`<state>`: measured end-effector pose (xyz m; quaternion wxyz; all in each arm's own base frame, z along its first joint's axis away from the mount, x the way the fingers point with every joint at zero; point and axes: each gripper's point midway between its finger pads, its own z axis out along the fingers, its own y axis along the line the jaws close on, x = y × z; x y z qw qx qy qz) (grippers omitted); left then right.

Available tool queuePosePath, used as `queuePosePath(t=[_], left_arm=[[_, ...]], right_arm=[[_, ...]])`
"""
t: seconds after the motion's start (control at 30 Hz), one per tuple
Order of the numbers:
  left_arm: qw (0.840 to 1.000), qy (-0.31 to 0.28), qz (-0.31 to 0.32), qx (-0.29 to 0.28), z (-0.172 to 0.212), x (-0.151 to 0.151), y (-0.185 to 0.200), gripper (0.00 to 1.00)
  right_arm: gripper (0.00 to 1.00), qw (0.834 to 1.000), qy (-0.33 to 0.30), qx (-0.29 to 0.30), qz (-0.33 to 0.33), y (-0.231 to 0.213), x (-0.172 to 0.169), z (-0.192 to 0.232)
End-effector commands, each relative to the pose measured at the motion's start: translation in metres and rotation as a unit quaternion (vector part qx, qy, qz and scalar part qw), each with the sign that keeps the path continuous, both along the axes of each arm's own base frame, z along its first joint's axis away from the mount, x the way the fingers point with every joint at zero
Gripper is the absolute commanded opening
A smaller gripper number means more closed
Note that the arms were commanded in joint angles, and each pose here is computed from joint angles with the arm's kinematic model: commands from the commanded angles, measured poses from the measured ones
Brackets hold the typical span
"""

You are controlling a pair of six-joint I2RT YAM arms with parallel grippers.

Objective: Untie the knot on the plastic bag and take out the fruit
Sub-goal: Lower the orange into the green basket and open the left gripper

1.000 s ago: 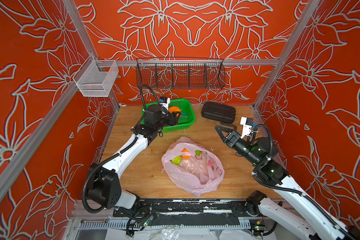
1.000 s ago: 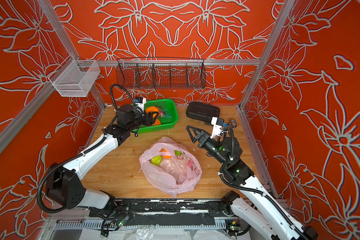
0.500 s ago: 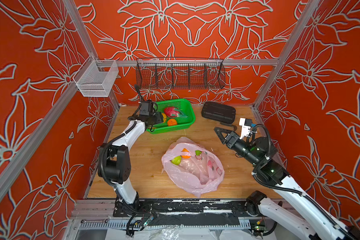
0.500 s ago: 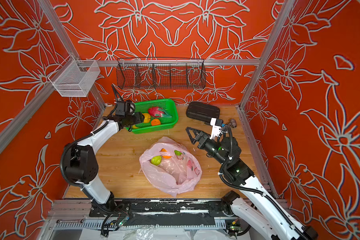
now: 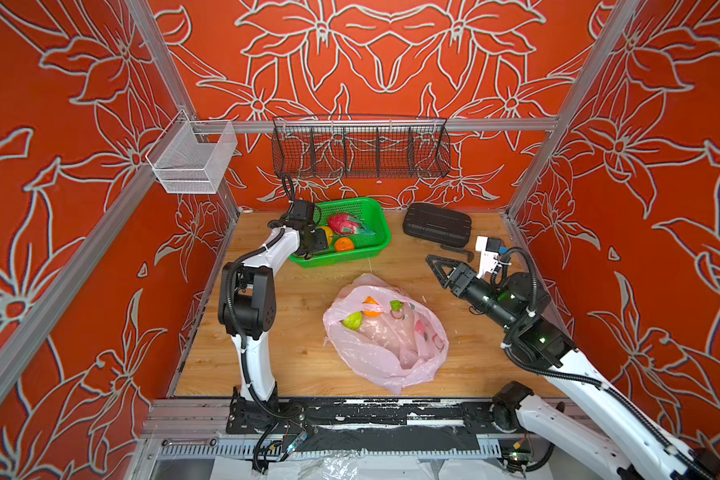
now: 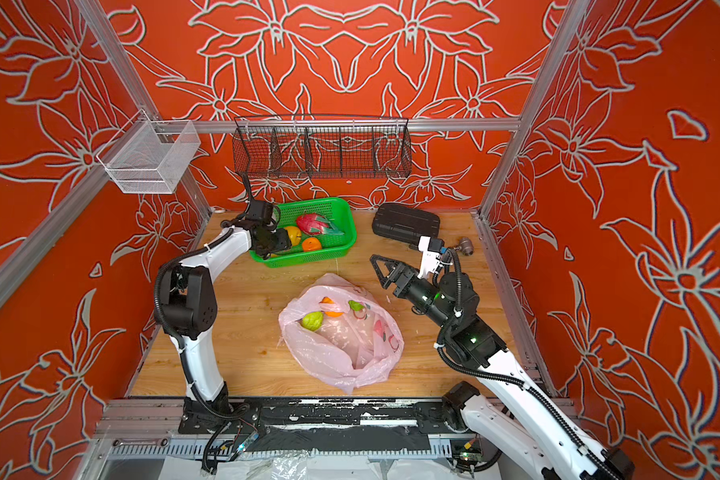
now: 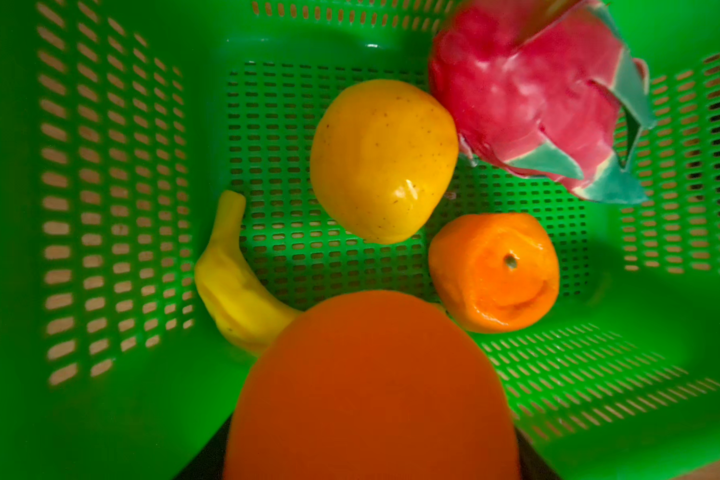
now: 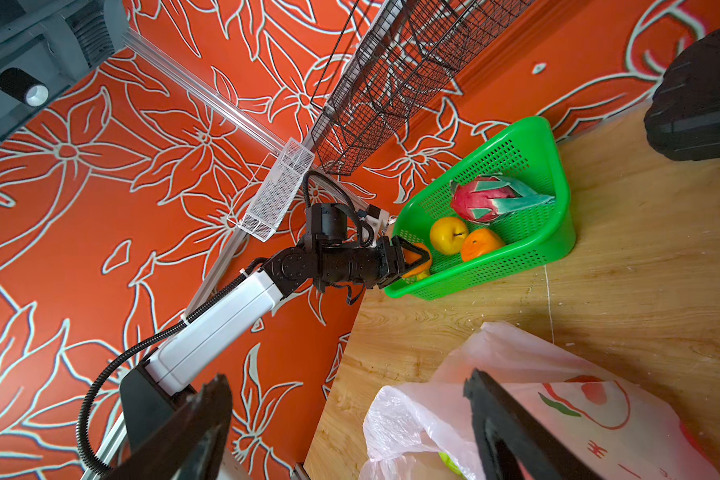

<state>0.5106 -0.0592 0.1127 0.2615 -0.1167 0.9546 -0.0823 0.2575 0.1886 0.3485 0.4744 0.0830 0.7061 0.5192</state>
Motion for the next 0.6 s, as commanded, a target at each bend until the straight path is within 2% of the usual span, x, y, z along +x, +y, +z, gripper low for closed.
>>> queuePosePath(t=[0.0,0.33,0.57], left_arm=[[0.999,0.037,-0.009,0.017,-0.017,-0.001,0.003,0.48],[0.997,0.078,-0.024,0.013,-0.044,0.002,-0.002,0.61],[0.997,0.079,-0.025,0.013,-0.04,0.002,0.0,0.7]], right_arm=[[0.9,1.0,-0.015,0.006,-0.001,-0.001,0.0,0.013],[0.9,1.0,-0.016,0.008,0.0,-0.002,-0.003,0.015],[0.9,1.0,-0.015,0.009,0.0,-0.002,-0.003,0.015]])
